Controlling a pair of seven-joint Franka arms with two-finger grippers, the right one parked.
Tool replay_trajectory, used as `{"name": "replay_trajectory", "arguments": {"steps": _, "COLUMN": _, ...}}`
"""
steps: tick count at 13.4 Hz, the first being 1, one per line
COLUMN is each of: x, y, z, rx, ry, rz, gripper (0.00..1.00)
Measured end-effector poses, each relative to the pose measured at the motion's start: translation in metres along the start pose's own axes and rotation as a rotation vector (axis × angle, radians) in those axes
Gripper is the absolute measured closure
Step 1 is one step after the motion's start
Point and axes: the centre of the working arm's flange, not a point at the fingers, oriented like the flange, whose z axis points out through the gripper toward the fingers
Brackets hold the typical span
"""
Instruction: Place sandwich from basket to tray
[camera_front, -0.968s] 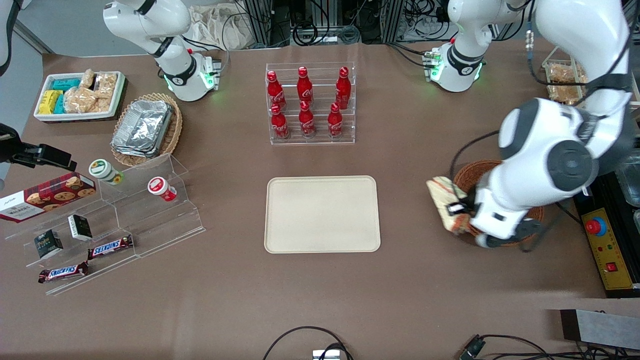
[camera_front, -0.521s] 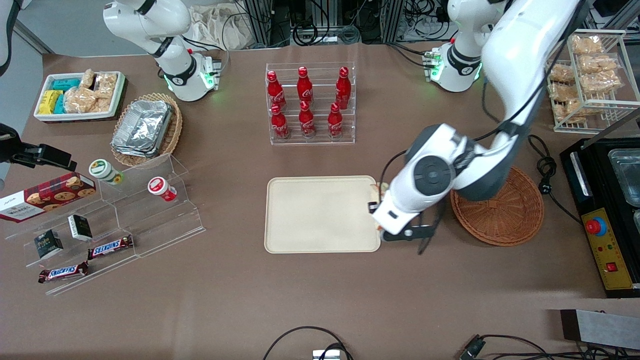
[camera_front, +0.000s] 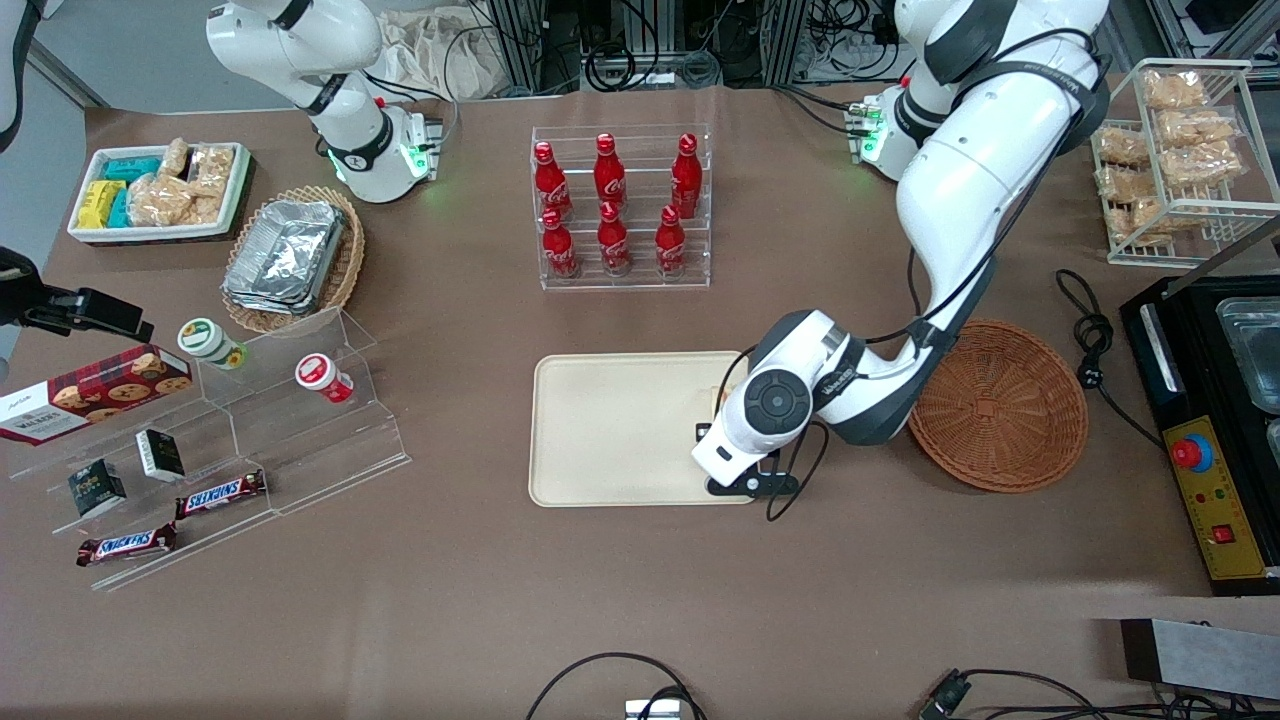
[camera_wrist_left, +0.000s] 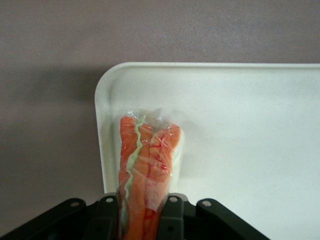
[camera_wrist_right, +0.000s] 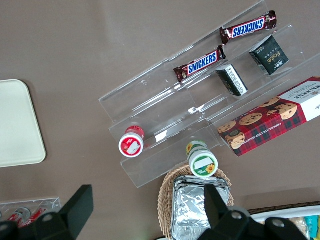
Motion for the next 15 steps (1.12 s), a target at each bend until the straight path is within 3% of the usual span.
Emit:
{"name": "replay_trajectory", "arguments": {"steps": 2, "x": 0.002, "y": 0.000, "z": 0.000, "rx": -0.002, "ry": 0.001, "rz": -0.002, "gripper": 0.79}}
{"name": "replay_trajectory", "arguments": {"steps": 3, "x": 0.003, "y": 0.000, "z": -0.001, "rx": -0.003, "ry": 0.004, "rz": -0.003, "gripper": 0.72}}
{"name": "replay_trajectory", "arguments": {"steps": 5, "x": 0.006, "y": -0.001, "z": -0.012, "rx": -0.003, "ry": 0.013, "rz": -0.010, "gripper": 0.53}}
{"name": "replay_trajectory", "arguments": {"steps": 7, "x": 0.009, "y": -0.010, "z": -0.040, "rx": 0.023, "ry": 0.015, "rz": -0.024, "gripper": 0.33}}
{"name": "replay_trajectory", "arguments": {"steps": 10, "x": 0.019, "y": -0.043, "z": -0.117, "rx": 0.019, "ry": 0.084, "rz": -0.080, "gripper": 0.02}}
{"name": "replay_trajectory", "arguments": {"steps": 12, "x": 0.017, "y": -0.075, "z": -0.171, "rx": 0.028, "ry": 0.099, "rz": -0.134, "gripper": 0.00}}
{"name": "replay_trajectory", "arguments": {"steps": 15, "x": 0.009, "y": -0.141, "z": -0.231, "rx": 0.015, "ry": 0.085, "rz": -0.156, "gripper": 0.00}}
